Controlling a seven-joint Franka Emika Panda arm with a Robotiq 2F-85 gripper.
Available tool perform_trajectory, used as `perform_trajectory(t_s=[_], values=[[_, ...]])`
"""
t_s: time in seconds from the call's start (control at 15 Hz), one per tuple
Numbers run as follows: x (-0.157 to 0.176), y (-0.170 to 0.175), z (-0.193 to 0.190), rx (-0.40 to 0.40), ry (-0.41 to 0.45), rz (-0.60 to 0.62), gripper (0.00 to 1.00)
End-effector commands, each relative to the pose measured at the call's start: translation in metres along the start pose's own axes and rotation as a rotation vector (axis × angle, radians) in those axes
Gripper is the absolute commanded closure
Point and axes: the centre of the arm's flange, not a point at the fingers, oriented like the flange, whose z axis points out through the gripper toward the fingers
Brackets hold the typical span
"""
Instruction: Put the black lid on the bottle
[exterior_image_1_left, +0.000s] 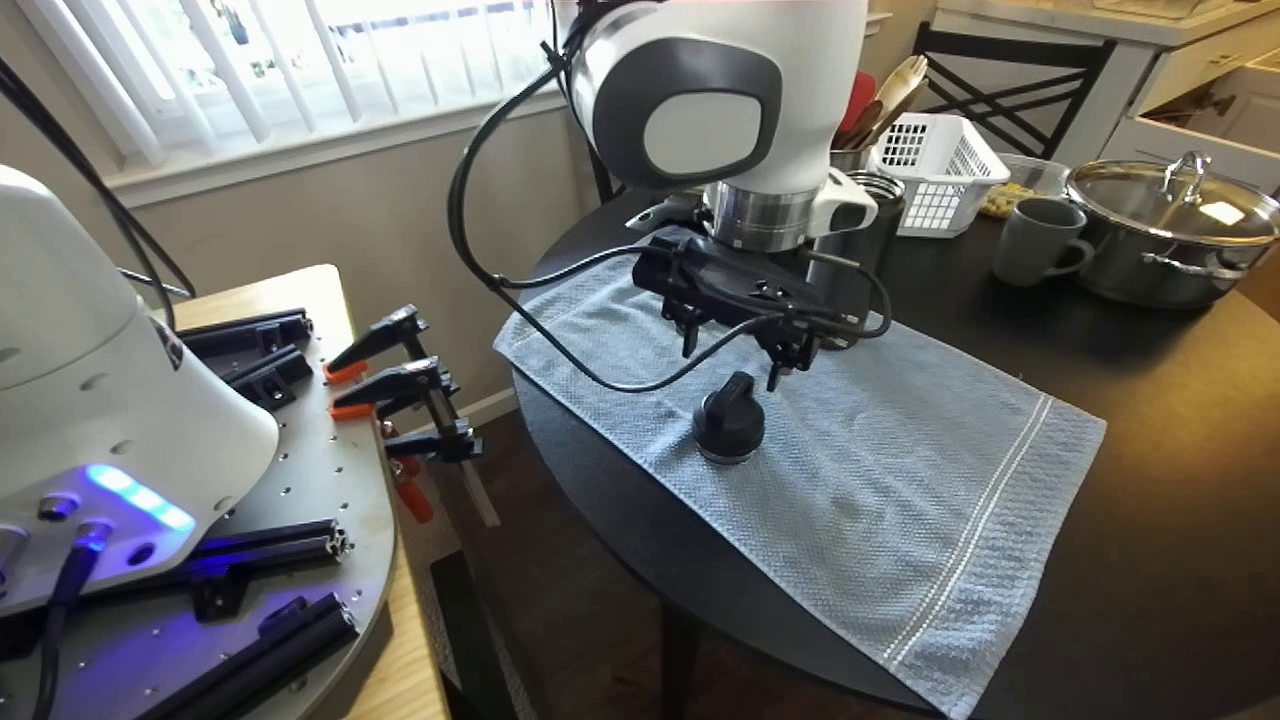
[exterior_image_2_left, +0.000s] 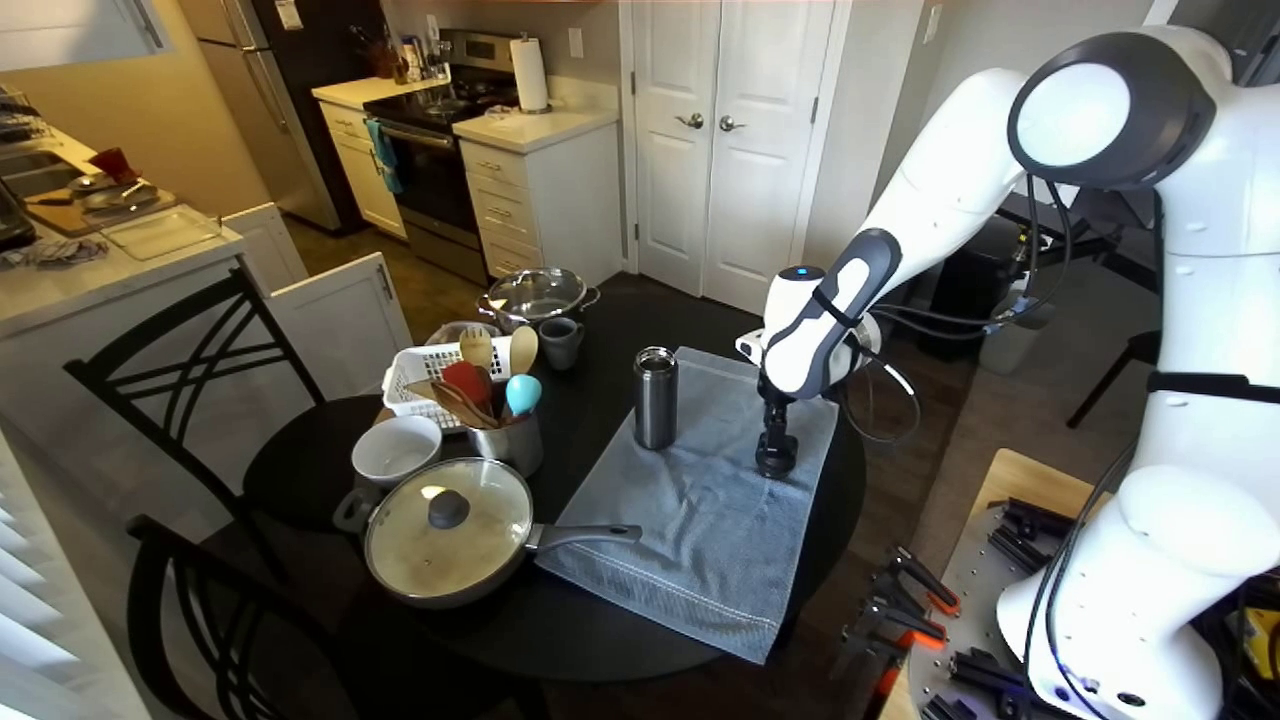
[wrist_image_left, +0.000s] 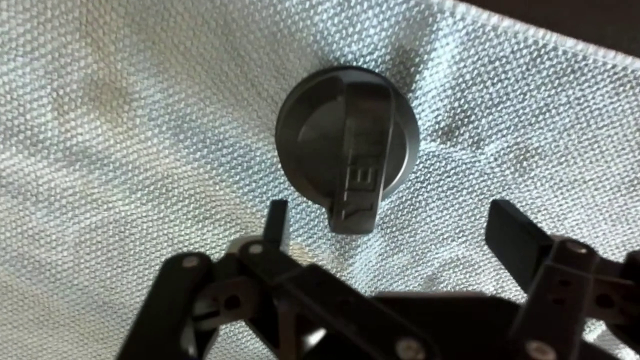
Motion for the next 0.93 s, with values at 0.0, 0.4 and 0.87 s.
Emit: perform_trajectory(t_s=[0.0, 0.4, 0.87], values=[[-0.007, 0.003, 0.007, -0.008, -0.009, -0.092, 0.00], [-0.019, 0.009, 0.015, -0.008, -0.036, -0.080, 0.00], [-0.023, 0.012, 0.006, -0.034, -0.033, -0.046, 0.53]])
